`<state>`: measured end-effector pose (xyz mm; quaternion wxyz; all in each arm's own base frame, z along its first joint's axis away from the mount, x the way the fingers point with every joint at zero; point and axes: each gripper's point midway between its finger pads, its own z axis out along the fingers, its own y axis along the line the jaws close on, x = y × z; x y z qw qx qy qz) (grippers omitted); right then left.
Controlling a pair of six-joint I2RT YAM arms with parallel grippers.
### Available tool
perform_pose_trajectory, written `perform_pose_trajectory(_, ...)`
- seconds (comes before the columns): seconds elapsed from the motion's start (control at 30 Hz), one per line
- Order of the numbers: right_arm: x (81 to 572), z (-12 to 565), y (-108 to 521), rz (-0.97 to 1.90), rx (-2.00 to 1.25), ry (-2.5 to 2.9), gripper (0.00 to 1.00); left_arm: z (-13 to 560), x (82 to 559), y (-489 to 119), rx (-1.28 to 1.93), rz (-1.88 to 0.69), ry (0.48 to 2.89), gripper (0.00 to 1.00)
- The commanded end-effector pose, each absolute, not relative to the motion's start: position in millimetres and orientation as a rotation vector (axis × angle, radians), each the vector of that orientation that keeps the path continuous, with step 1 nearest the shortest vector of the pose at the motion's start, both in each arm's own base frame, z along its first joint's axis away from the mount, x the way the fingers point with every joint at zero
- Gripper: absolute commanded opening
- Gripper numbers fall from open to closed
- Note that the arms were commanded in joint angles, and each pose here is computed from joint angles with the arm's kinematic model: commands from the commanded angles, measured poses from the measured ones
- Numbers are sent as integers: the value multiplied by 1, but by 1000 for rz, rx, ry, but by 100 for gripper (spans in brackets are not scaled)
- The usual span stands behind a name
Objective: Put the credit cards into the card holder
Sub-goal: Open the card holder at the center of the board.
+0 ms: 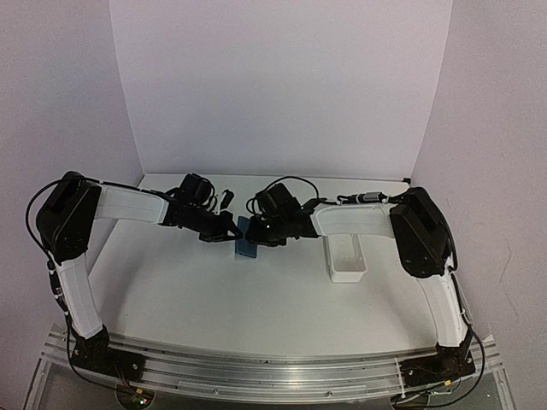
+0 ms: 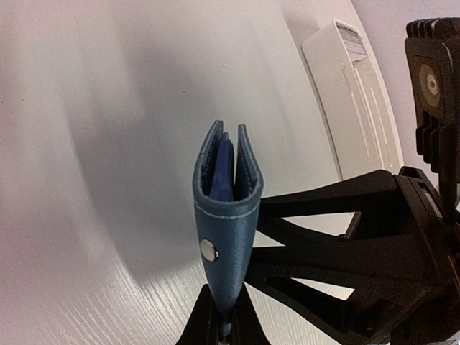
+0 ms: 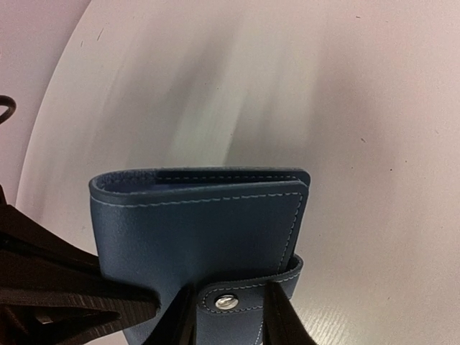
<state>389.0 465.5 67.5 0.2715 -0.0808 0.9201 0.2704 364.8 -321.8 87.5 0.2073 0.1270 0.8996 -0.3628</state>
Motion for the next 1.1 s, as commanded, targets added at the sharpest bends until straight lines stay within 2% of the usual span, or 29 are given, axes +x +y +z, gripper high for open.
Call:
perform_pose_trajectory(0.0, 394, 51, 469, 698, -204, 2488, 21, 129, 361, -345, 436, -1144, 2362, 0)
perform_pose_trajectory(0.2, 393, 36, 456, 628, -183, 2513, 0, 134, 361, -348, 443, -1162, 2349, 0)
perform_pose_trajectory(0.33, 396, 35, 444, 579, -173, 2508, 0, 128, 360, -343, 429, -1128, 2383, 0)
perform_pose_trajectory(0.57, 407, 36, 381, 451, -61, 2524, 0, 115, 361, -310, 422, -1021, 2459, 0)
perform_pose_trajectory(0.83, 404, 67, 407, 601, -256, 2488, 0, 124, 358, -310, 459, -1090, 2415, 0)
perform_pose_trajectory(0.87, 405, 76, 407, 624, -271, 2474, 5, 129, 359, -309, 470, -1114, 2393, 0)
perform_pose_trajectory(0.9, 407, 90, 407, 674, -306, 2453, 21, 138, 361, -307, 498, -1140, 2351, 0)
perform_pose_trajectory(0.97, 401, 116, 414, 820, -435, 2408, 44, 156, 361, -304, 576, -1187, 2260, 0)
perform_pose_trajectory(1.0, 395, 133, 418, 892, -520, 2370, 60, 169, 359, -303, 641, -1218, 2190, 0)
perform_pose_trajectory(1.07, 391, 168, 415, 921, -630, 2268, 77, 193, 350, -305, 794, -1222, 2044, 0)
